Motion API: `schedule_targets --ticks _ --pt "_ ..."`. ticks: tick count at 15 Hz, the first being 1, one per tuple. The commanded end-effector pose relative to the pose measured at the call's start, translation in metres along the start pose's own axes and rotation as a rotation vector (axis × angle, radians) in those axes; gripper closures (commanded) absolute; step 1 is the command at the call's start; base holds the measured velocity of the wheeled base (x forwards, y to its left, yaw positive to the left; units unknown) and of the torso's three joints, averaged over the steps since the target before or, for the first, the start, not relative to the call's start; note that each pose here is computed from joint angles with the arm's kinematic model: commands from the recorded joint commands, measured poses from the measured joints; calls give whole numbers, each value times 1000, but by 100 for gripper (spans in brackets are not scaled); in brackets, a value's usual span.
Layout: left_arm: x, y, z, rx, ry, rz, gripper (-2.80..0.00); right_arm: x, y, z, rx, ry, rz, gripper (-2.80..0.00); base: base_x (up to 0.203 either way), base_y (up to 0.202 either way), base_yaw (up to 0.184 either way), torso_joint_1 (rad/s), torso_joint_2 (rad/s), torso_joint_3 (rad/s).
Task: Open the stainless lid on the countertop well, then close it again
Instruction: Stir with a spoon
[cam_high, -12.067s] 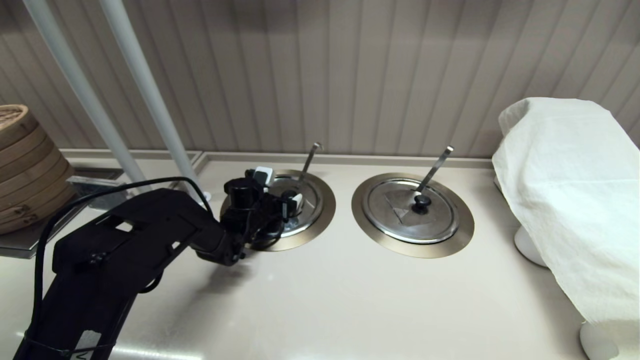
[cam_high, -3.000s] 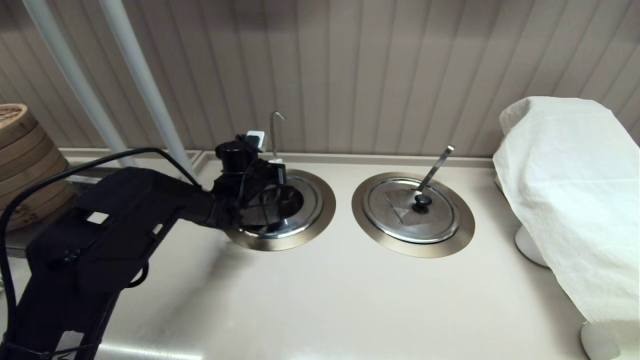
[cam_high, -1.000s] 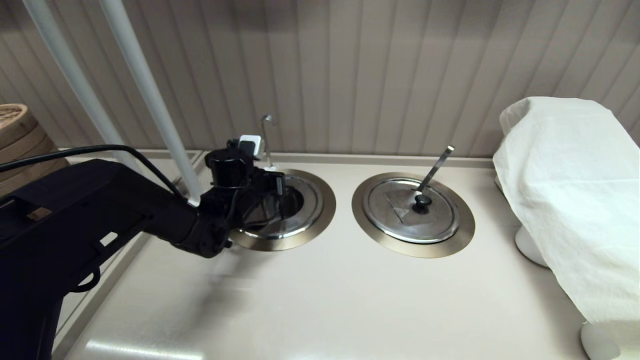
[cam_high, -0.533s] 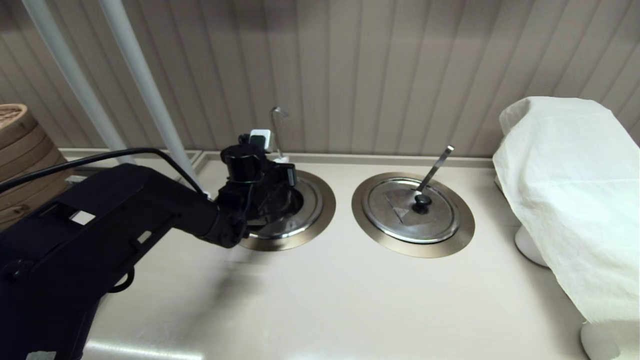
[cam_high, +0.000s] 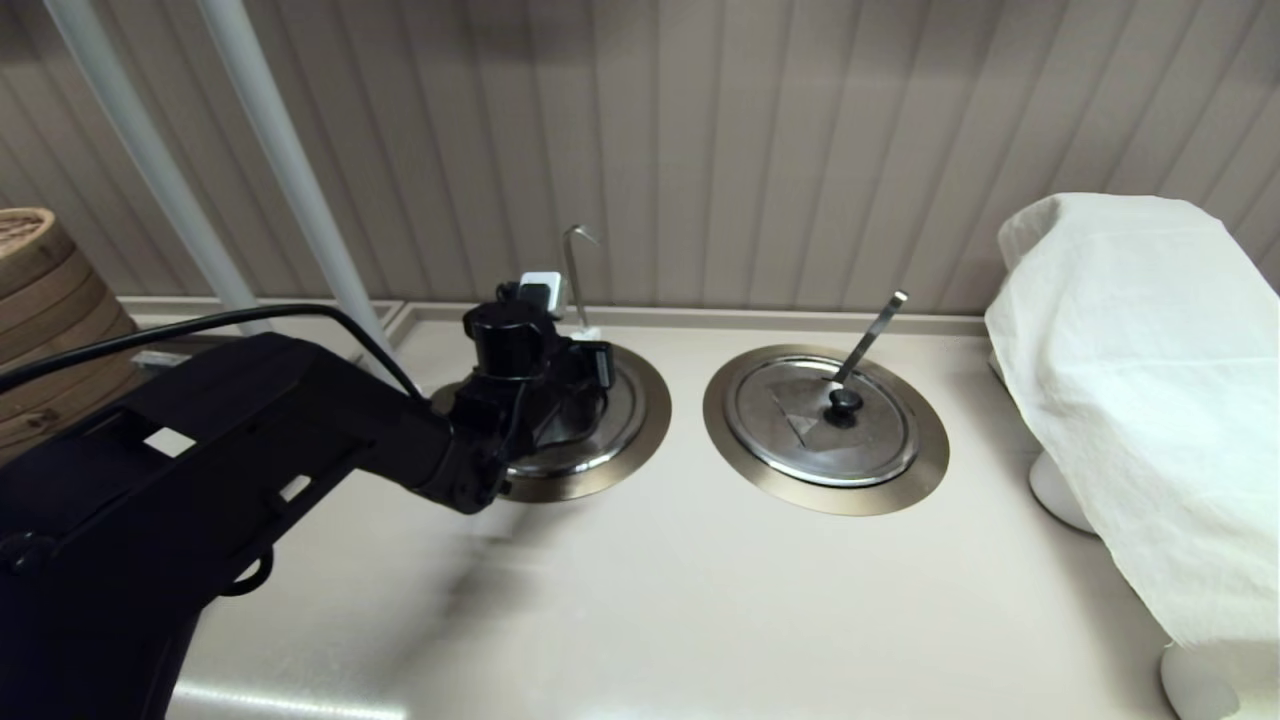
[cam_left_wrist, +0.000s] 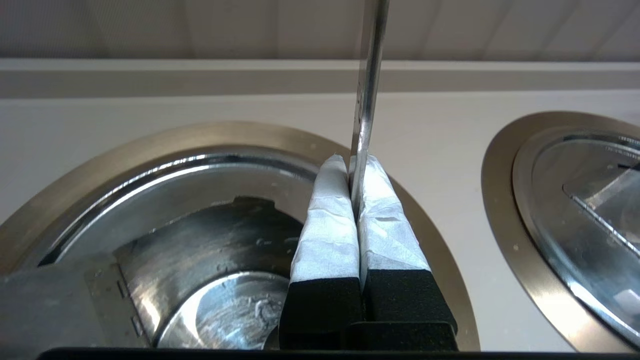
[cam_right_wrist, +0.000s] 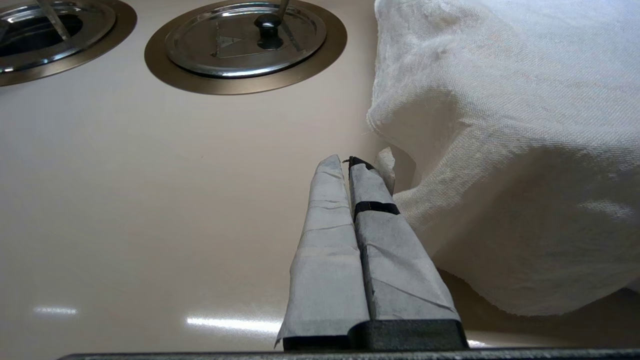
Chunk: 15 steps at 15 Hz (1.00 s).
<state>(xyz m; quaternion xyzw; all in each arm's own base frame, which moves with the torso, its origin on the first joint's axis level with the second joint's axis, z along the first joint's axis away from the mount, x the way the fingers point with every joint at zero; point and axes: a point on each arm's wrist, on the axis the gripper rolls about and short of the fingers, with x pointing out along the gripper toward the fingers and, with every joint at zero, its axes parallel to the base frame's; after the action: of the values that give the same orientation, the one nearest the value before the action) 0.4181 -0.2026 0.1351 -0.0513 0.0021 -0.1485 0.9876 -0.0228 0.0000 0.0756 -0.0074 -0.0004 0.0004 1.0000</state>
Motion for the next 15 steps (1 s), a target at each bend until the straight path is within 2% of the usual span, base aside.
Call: schedule_targets --ticks 1,4,7,13,15 --pt "-15 9 5 6 20 15 0 0 0 0 0 1 1 0 0 0 0 0 0 0" --pt "-10 29 2 62 25 63 0 0 0 0 0 1 1 0 0 0 0 0 0 0" --pt "2 35 -3 67 11 85 0 0 0 0 0 0 1 0 0 0 0 0 0 0" --pt "30 25 -5 50 -63 110 0 0 0 0 0 1 1 0 0 0 0 0 0 0" --pt "27 13 -1 2 -76 87 0 0 0 0 0 1 1 0 0 0 0 0 0 0"
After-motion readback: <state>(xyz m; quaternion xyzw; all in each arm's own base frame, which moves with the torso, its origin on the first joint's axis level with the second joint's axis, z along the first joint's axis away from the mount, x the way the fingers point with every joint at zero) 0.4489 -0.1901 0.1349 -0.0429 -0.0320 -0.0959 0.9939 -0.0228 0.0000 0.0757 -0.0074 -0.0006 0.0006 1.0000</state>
